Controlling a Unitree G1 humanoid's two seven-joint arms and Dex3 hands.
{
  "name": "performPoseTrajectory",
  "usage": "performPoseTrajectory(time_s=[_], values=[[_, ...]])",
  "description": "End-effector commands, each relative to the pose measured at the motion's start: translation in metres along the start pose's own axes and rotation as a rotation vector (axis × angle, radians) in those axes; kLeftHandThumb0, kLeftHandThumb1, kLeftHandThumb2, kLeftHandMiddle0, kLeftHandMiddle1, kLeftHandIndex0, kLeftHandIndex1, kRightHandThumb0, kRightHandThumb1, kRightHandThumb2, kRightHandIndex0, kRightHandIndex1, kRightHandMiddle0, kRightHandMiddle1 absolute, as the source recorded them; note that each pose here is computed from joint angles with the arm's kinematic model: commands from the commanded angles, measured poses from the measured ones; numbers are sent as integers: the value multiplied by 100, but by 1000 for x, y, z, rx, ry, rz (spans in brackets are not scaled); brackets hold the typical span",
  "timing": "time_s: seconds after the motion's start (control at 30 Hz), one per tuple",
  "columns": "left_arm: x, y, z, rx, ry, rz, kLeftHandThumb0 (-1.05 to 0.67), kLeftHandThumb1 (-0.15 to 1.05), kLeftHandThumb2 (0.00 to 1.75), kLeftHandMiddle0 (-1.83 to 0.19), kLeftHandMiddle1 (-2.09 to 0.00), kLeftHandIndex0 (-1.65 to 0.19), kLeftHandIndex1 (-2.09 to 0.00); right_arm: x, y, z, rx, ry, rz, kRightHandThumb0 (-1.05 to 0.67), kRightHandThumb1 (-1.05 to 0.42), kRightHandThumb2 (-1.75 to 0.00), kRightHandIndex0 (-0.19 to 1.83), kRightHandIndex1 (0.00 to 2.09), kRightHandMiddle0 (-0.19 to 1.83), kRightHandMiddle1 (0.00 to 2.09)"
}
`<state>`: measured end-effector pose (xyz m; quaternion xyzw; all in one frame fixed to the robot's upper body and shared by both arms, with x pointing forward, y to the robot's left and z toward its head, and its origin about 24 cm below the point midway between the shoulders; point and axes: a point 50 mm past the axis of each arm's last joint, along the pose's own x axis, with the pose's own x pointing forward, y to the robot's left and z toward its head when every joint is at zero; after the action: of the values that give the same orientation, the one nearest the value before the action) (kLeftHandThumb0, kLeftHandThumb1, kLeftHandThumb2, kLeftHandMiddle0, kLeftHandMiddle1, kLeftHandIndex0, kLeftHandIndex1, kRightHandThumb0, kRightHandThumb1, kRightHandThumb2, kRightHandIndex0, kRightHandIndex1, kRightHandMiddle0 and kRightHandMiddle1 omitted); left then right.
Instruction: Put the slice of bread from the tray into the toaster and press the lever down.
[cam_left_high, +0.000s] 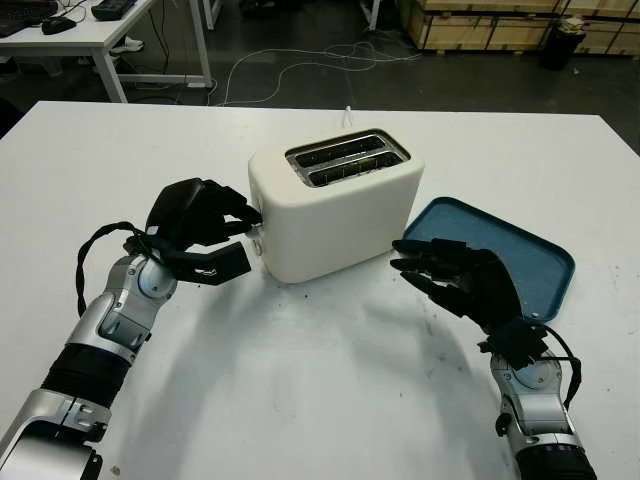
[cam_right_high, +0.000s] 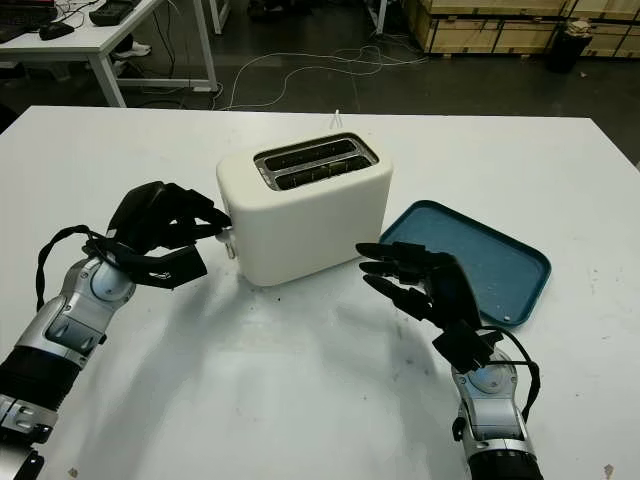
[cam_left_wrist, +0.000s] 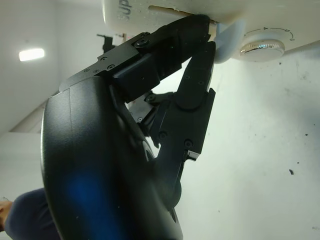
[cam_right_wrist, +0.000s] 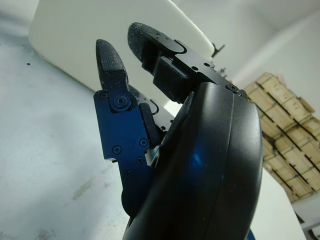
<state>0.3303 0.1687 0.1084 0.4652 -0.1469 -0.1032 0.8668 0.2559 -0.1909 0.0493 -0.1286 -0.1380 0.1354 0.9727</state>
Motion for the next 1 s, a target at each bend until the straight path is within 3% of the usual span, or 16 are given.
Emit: performPoseTrajectory(time_s=[0.0, 0.17, 0.3, 0.57, 0.73, 0.97], values=[[5, -80, 47, -136, -121, -216, -30, 80, 1, -94, -129, -133, -7, -1, -3, -1, -10, 8, -6, -40, -89, 0, 110, 0, 99, 0], [2, -136, 56, -279, -3, -242, -30, 85, 2, -90, -128, -132, -8, -2, -5, -1, -14, 13, -7, -39, -89, 0, 110, 0, 99, 0], [-9, -158, 50, -336, 95, -270, -28, 87, 2, -90, -131, -130, -8, -3, -9, -1, -17, 11, -8, -39, -89, 0, 110, 0, 98, 0], [-32, -167, 24, -342, 186, -237, -23, 87, 1, -90, -129, -128, -8, -2, -10, -1, -36, 7, 2, -40, -89, 0, 110, 0, 100, 1], [-39, -164, 15, -323, 188, -229, -26, 86, 0, -91, -126, -129, -11, -1, -10, 0, -41, 11, 6, -40, -89, 0, 110, 1, 99, 0], [-39, -159, 14, -310, 170, -219, -28, 87, 0, -89, -126, -128, -13, -1, -10, -1, -39, 9, 11, -40, -89, 0, 110, 0, 100, 0]])
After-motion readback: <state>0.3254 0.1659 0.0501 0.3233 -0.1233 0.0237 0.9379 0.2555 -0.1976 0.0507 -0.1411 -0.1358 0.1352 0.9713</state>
